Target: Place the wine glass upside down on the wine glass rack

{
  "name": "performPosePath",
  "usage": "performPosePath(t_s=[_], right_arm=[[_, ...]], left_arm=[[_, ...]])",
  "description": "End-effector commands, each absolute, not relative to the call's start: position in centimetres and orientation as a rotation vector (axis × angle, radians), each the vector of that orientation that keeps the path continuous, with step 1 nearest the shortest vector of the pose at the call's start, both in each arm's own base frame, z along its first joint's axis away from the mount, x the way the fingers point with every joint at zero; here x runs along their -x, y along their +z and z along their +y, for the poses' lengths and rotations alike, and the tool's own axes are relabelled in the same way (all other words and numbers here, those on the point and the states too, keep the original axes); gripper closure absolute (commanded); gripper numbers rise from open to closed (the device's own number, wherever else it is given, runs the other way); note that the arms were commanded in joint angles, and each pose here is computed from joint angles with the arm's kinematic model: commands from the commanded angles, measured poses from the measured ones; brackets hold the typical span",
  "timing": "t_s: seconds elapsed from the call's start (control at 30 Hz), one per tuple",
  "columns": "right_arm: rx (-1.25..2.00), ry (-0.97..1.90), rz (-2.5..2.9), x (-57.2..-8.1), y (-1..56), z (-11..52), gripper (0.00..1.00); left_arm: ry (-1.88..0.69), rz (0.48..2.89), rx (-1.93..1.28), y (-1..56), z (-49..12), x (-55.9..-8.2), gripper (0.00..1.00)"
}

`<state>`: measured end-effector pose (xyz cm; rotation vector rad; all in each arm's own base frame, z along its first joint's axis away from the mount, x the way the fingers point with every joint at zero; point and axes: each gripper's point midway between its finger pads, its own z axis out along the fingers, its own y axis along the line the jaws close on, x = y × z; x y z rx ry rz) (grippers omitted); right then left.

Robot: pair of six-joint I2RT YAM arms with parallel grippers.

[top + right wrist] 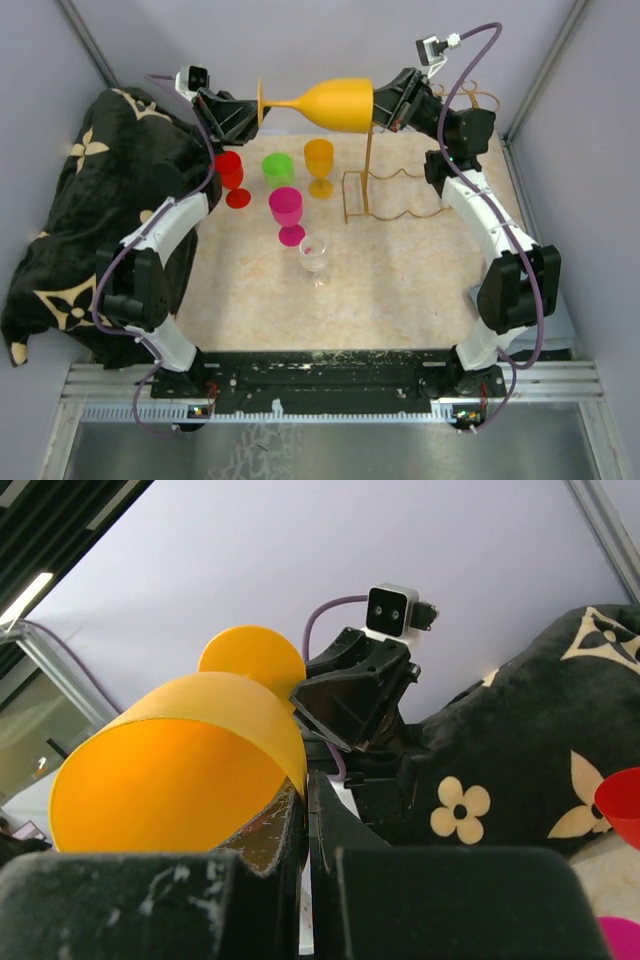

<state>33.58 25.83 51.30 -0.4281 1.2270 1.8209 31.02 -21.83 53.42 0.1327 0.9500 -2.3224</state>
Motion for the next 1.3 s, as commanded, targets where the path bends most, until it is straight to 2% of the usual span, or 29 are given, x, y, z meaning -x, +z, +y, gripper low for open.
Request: performPosePath(t_s=[0.0,0.13,0.33,0.43,0.53,0.93,1.27], right_arm=[[0.497,1.799,1.13,-32.0,53.4,25.7,1.0],[0.497,1.8,1.127,-32.0,53.3,25.7,1.0],[0.488,1.803,1.124,-32.0,53.2,25.7,1.0],[0.491,1.803,1.11,-31.8,53.1,25.6,0.8],[0.501,1.792,1.112,-31.6,53.0,25.5,0.71],[0.426,1.647,1.167,-32.4,51.6,22.1,0.68],[0.367,1.509,1.24,-32.2,49.6,19.9,0.68]], left_arm=[[-2.292,0.716,-0.387,55.3,-20.2,-25.1,0.78],[-2.297,0.712,-0.377,55.3,-20.1,-25.1,1.0],[-2.302,0.7,-0.381,55.6,-20.0,-25.0,1.0],[-2.303,0.687,-0.402,56.2,-19.9,-24.6,1.0],[-2.3,0.667,-0.428,57.0,-19.6,-24.3,1.0],[-2.227,0.665,-0.428,58.6,-17.9,-24.7,1.0],[-2.152,0.759,-0.414,58.5,-18.7,-27.9,1.0]])
